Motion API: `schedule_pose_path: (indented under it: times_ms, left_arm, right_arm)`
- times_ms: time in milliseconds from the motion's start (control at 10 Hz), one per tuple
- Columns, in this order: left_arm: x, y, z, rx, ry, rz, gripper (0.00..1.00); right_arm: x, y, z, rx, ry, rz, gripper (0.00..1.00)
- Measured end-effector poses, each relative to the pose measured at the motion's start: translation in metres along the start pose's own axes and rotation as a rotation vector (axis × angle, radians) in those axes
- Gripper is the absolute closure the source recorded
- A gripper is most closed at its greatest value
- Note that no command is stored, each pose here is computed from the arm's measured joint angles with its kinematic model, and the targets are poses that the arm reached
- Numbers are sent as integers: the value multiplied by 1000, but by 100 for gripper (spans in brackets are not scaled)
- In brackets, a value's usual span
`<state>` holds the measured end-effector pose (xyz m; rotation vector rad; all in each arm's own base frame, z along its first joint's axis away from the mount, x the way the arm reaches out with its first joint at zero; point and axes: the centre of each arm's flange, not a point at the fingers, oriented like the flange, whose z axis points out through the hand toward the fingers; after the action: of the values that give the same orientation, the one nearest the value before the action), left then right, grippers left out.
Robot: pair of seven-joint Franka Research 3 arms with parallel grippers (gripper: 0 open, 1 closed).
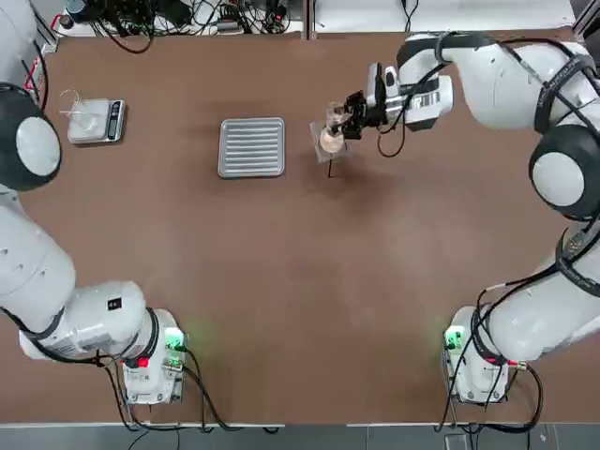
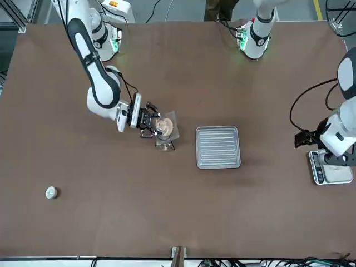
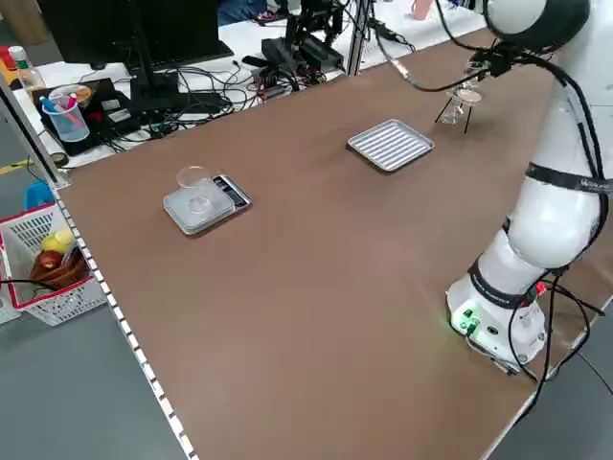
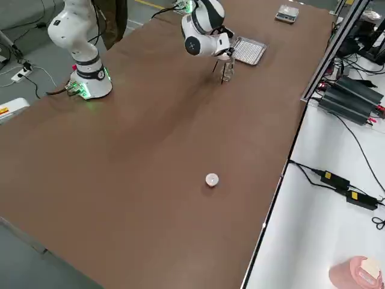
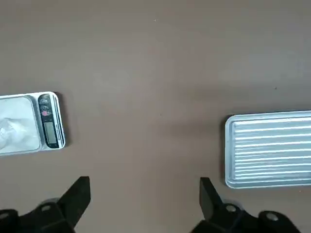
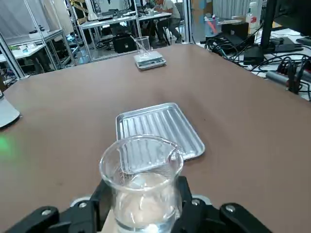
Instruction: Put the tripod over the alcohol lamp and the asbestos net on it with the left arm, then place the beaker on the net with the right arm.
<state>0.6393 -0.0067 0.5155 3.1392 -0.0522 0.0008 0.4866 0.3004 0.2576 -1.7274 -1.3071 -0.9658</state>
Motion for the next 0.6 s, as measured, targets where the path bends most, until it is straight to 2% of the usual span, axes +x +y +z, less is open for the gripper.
schedule_pose_path:
  times_ms: [300, 600]
  left_arm:
    - [-10, 3, -7, -2, -38, -54, 1]
    - [-14, 21, -21, 7, -16, -52, 1]
  right_arm:
    - [5, -12, 11, 11, -9, -10, 42]
    - [4, -9, 8, 4, -9, -22, 42]
